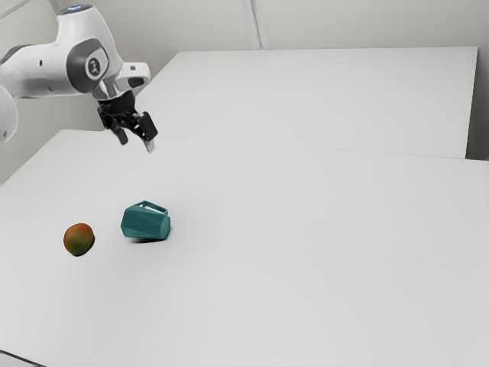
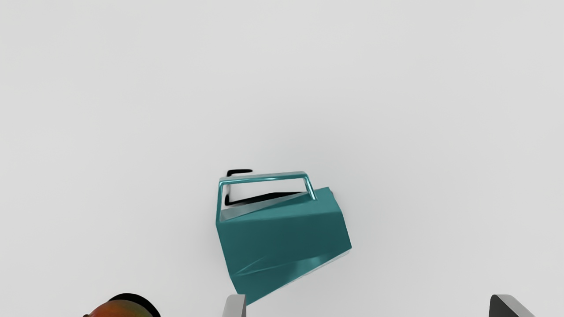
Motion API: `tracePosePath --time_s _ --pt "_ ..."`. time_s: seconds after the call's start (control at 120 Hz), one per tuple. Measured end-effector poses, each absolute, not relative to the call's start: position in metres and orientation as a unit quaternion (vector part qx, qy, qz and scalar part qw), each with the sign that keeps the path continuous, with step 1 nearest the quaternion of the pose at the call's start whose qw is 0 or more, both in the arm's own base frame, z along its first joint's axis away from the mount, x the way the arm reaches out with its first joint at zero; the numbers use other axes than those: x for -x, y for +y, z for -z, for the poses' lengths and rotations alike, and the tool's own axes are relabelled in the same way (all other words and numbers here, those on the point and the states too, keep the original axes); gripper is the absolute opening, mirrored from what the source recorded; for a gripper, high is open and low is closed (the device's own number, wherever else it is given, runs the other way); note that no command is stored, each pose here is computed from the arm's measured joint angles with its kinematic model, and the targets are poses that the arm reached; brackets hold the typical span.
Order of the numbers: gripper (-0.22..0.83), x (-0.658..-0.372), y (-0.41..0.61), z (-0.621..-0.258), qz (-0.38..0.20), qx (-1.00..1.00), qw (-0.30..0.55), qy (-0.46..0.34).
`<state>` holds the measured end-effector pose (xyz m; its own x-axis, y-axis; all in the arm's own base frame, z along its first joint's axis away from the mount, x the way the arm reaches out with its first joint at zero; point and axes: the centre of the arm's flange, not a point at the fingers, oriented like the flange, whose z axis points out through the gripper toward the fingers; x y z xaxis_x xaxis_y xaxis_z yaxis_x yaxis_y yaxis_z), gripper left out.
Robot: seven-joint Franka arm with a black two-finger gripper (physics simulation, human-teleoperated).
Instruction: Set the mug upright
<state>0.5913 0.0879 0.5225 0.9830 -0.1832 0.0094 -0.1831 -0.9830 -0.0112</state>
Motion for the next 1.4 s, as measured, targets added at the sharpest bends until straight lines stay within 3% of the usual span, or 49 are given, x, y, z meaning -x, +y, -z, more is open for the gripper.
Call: tracePosePath --time_s 0.142,0.275,0.583,0.992,1.4 --pt "0.62 -0.59 0.095 -0.515 0.006 0.997 -0.002 0.082" --pt "0.62 -0.594 0.136 -0.476 -0.009 0.998 -0.048 0.037" --pt "0.62 -0.587 0.204 -0.425 -0.023 0.993 -0.116 0.004" --pt "0.62 -0.566 0.254 -0.352 -0.068 0.967 -0.246 0.005" --pt "0.62 -0.555 0.262 -0.305 -0.061 0.933 -0.354 0.002"
